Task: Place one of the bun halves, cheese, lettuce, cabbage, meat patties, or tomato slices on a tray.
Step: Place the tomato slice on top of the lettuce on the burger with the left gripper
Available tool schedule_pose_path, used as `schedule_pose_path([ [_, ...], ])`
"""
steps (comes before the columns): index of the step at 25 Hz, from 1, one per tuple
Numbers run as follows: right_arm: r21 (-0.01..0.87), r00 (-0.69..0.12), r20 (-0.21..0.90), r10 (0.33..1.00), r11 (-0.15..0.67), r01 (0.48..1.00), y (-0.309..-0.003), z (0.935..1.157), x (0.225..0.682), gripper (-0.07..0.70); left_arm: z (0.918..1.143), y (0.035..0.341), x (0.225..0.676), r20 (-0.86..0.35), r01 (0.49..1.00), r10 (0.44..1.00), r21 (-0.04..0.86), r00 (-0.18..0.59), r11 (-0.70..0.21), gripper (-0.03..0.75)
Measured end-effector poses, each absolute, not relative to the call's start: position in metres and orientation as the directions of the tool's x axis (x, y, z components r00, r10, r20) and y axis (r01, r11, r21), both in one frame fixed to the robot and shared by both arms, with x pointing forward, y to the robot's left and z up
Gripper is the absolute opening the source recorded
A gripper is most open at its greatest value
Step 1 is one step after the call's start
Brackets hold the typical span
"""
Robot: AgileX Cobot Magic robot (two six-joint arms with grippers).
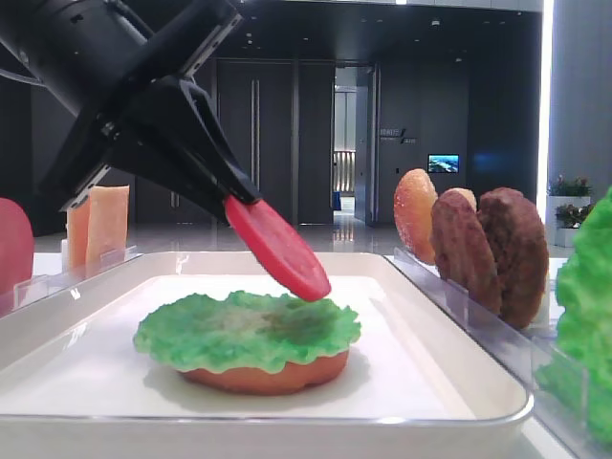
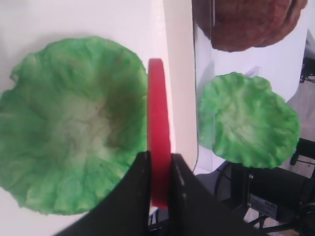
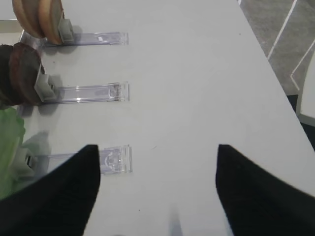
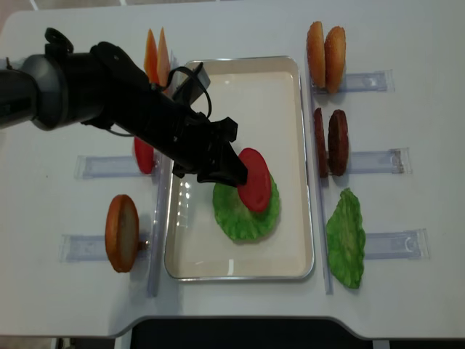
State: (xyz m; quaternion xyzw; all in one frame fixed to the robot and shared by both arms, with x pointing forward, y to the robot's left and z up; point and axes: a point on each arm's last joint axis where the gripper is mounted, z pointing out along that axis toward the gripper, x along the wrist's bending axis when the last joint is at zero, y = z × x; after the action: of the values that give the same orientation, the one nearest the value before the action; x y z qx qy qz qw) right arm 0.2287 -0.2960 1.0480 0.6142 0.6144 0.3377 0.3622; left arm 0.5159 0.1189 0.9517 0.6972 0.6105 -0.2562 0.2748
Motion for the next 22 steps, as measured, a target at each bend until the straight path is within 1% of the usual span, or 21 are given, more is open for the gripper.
schedule_pose_path([
  [13, 0.860, 0.017, -0.030, 0.999, 0.017, 0.510, -0.296, 1.048, 0.229, 0.476, 0.939, 0.117, 0.516, -0.686, 0.993, 0.719, 0.034, 0.106, -0.114, 0.064],
  [22, 0.860, 0.017, -0.030, 0.999, 0.017, 0.510, -0.296, 1.048, 0.229, 0.476, 0.935, 0.117, 0.516, -0.681, 0.993, 0.725, 0.024, 0.102, -0.117, 0.064],
])
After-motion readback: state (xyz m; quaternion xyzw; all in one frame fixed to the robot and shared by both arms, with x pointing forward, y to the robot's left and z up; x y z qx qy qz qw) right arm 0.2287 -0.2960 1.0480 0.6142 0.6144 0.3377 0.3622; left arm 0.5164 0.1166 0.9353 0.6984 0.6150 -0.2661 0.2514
